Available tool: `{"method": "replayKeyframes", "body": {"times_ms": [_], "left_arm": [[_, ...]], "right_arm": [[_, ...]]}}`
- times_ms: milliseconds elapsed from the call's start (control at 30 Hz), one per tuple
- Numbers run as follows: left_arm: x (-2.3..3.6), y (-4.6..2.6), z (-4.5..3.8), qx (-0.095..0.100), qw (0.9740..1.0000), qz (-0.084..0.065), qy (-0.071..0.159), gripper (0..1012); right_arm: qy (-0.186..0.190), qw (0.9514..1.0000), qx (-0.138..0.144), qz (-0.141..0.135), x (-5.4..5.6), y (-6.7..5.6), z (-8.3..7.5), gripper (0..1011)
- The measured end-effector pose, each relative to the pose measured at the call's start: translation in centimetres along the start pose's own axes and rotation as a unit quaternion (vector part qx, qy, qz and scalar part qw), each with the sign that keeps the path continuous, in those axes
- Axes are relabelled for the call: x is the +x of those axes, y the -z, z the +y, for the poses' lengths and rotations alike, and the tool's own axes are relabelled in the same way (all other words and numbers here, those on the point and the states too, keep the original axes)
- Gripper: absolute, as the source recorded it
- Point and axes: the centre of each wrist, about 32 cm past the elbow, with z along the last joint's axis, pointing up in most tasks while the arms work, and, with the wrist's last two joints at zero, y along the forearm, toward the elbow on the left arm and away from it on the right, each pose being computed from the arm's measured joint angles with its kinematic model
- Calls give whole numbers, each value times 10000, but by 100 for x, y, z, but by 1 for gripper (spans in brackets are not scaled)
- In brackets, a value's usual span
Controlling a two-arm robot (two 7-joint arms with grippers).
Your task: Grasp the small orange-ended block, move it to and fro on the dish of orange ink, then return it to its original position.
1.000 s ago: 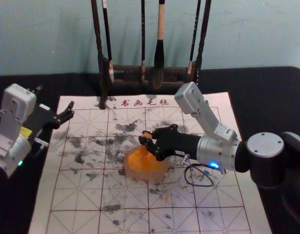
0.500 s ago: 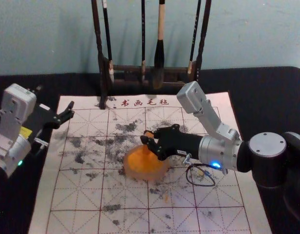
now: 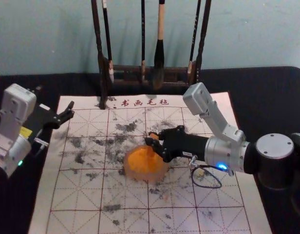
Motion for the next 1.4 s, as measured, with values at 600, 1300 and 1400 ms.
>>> {"method": "replayKeyframes", "body": {"times_ms": [600,1300,1400], "left_arm": [[0,0,0,0,10000,0,0,1001],[0,0,0,0,10000,0,0,1001],[0,0,0,0,10000,0,0,1001]], "right_arm": [[-144,9999,-7,0,-59,43,-129,133],[-360,9993,22,15,-169,15,-4,133],[-370,9993,20,21,-179,10,31,133]]}}
